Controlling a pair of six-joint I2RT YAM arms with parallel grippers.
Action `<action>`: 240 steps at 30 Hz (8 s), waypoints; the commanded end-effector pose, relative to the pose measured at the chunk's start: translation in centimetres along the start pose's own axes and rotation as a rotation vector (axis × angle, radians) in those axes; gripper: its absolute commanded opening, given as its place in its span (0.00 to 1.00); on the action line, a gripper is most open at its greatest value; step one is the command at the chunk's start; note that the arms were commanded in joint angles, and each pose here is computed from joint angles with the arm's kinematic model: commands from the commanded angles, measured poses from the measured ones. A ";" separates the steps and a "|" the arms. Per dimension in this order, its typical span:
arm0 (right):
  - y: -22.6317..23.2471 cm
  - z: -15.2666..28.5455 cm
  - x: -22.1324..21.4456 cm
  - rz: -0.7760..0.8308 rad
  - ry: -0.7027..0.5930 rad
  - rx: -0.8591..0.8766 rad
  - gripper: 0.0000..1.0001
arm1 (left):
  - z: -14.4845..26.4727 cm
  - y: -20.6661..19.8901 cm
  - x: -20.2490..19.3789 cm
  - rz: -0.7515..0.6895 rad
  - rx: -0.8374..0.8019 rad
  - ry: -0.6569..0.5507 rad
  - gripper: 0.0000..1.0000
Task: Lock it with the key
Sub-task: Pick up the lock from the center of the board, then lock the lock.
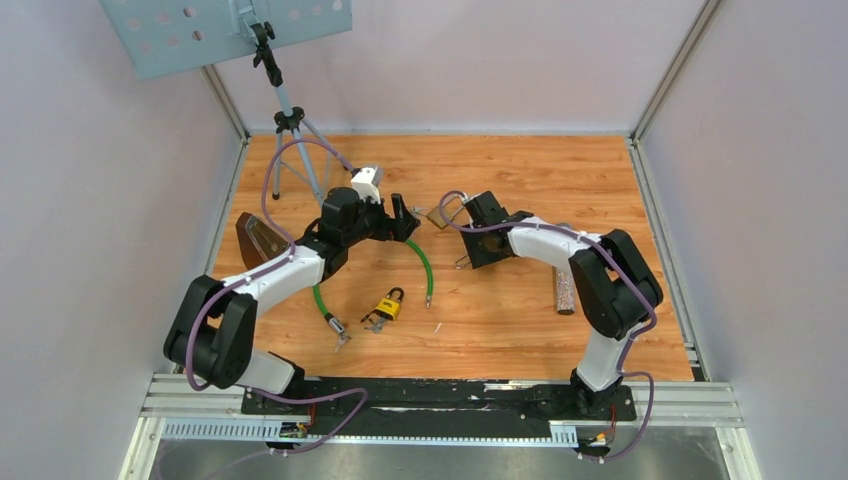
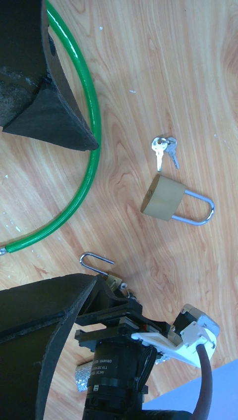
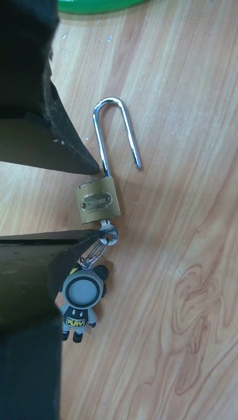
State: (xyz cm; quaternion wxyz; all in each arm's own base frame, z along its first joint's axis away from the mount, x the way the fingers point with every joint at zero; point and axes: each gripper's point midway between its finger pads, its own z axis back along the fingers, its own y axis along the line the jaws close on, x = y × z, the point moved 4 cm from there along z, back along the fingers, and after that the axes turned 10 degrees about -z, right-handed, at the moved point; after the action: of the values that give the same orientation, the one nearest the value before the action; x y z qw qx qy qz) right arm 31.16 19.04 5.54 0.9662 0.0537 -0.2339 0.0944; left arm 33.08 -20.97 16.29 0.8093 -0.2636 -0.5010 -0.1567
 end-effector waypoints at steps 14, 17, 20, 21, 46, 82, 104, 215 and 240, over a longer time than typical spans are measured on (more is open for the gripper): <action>1.6 2.2 3.0 -0.112 -0.025 0.289 0.05 | 2.0 -0.5 3.1 -0.078 -0.003 -0.139 1.00; 2.0 4.5 4.8 -0.184 -0.045 0.428 0.04 | 2.9 -1.2 4.5 -0.112 -0.035 -0.194 1.00; 2.5 7.0 6.7 -0.255 -0.062 0.554 0.04 | 3.9 -2.1 5.7 -0.129 -0.078 -0.247 1.00; 2.7 7.9 7.2 -0.273 -0.061 0.600 0.05 | 4.4 -2.5 6.4 -0.136 -0.092 -0.279 1.00; 6.5 22.5 8.6 -0.234 0.154 1.354 0.03 | 12.0 -10.5 11.7 -0.581 -0.718 -0.205 0.72; 12.2 30.7 7.1 0.124 0.256 1.605 0.02 | 14.7 -15.7 11.8 -0.783 -1.170 -0.458 0.35; 12.7 31.1 6.3 0.151 0.290 1.627 0.02 | 15.6 -15.8 11.6 -0.771 -1.184 -0.424 0.44; 11.4 47.6 11.7 0.435 -1.160 1.256 0.00 | 20.0 -17.9 23.6 -0.226 -1.005 -0.889 0.92; 12.6 45.5 13.0 0.343 -1.103 1.334 0.00 | 20.3 -18.2 24.0 -0.172 -1.081 -0.923 0.47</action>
State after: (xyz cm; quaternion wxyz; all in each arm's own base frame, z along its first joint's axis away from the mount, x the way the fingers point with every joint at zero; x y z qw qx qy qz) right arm 20.11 26.77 51.18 0.4845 0.5986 -0.5519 0.3198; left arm 20.79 -23.98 48.16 0.2940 -0.6236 -0.6561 -0.3070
